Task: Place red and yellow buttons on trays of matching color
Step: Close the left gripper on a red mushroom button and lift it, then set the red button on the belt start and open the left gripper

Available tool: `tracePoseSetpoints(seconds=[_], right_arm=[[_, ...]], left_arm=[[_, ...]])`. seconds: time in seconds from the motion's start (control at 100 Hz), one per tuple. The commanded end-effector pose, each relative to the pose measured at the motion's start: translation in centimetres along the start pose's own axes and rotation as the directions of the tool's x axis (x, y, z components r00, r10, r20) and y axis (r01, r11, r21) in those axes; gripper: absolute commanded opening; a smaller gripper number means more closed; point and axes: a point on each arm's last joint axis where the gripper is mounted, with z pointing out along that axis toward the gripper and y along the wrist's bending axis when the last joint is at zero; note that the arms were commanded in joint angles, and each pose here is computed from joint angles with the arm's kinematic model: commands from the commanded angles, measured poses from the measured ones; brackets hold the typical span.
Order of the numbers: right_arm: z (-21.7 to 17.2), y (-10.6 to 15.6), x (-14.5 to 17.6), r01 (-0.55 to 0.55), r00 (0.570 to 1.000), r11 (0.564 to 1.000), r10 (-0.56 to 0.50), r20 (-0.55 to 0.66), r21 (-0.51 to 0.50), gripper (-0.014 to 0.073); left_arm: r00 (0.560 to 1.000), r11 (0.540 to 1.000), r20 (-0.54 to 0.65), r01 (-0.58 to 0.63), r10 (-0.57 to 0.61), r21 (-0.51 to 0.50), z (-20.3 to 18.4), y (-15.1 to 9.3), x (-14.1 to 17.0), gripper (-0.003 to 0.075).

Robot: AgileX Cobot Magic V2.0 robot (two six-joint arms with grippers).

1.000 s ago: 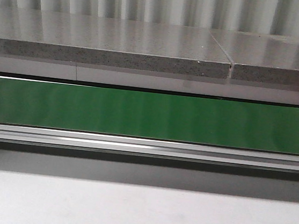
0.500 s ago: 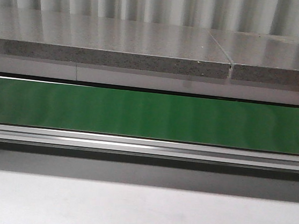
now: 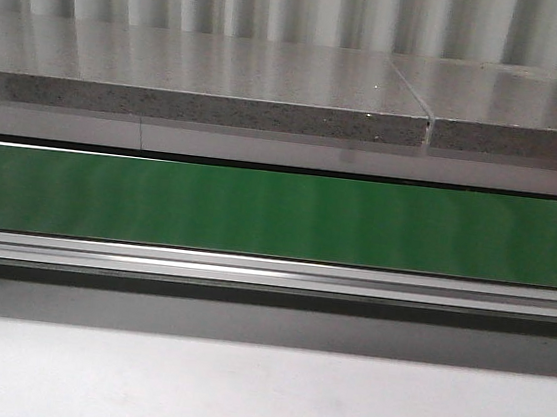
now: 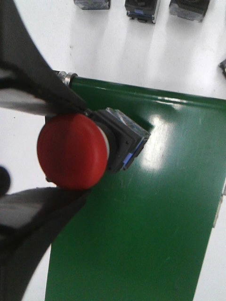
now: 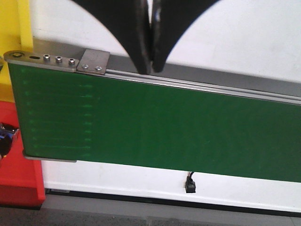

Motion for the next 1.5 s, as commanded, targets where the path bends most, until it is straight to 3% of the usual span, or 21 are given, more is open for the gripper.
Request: tracePoseSetpoints(seconds=[0.0, 0.23, 0.47, 0.9, 1.49], right_arm=[[-0.4, 0.0, -1.4, 0.012, 0.996, 1.0, -0.012, 0.091, 0.006, -0.0072], [-0.4, 0.0, -1.4, 0.012, 0.996, 1.0, -0.012, 0.091, 0.006, -0.0072], [-0.4, 0.0, -1.4, 0.012, 0.996, 1.0, -0.012, 0.091, 0.006, -0.0072], [-0.4, 0.0, -1.4, 0.012, 0.996, 1.0, -0.012, 0.091, 0.006, -0.0072], [-0.4, 0.0, -1.4, 0.012, 0.996, 1.0, -0.012, 0.091, 0.006, -0.0072]], left_arm=[[1.0, 1.0, 0.027, -0.006, 0.005, 0.02, -1.0, -0.6, -0.2, 0.0164], [1.0, 1.0, 0.0, -0.003, 0.003, 0.025, 0.0, -0.5, -0.5, 0.0213], [1.0, 1.0, 0.017, -0.001, 0.001, 0.03, 0.0, -0.5, -0.7, 0.0521], [0.982, 1.0, 0.186, -0.029, 0.03, -0.007, -4.2, -0.6, -2.9, 0.0525], [0.988, 0.983, 0.079, 0.138, -0.129, -0.119, -1.7, 7.1, -3.8, 0.0525]])
